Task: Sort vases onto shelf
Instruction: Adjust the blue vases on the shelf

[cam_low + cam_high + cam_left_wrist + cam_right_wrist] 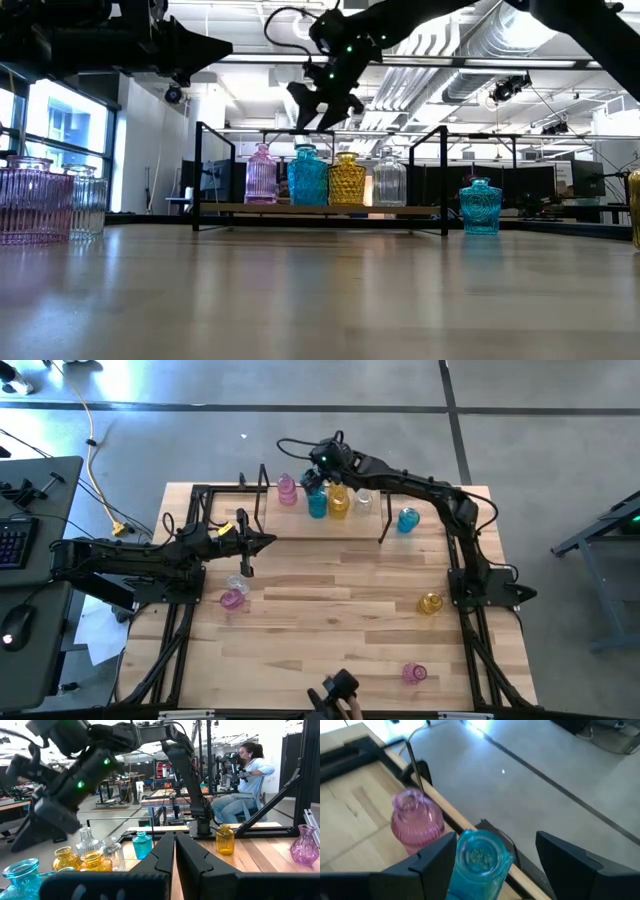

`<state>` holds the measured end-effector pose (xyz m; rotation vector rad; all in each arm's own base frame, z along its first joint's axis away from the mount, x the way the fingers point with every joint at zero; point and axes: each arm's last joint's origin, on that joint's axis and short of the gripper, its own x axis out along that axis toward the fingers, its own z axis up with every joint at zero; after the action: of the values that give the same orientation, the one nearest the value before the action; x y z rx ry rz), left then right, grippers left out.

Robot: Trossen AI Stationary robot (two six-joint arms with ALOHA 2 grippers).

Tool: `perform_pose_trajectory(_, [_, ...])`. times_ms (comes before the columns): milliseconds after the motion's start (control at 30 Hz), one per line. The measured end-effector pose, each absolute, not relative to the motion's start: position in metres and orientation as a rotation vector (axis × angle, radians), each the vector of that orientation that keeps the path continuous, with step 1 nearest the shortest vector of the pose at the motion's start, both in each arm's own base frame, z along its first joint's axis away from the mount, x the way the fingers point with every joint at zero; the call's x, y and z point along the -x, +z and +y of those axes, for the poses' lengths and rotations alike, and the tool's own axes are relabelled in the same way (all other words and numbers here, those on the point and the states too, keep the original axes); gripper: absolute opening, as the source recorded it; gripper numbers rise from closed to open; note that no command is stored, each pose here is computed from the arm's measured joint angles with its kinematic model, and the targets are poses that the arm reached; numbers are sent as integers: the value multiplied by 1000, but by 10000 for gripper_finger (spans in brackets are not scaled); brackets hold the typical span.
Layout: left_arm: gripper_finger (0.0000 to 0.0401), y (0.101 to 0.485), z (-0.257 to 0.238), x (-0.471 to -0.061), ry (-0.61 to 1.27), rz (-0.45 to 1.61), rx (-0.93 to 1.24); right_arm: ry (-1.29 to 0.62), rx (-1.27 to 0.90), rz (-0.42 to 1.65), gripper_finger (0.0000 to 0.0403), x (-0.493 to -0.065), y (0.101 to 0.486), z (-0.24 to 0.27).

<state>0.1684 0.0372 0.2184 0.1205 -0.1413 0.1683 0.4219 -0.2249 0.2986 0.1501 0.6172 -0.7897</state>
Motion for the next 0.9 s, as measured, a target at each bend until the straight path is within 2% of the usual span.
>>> perform_pose_trajectory(900, [7, 218, 37, -168, 168, -141, -122, -728, -224, 624, 268, -422, 284, -238])
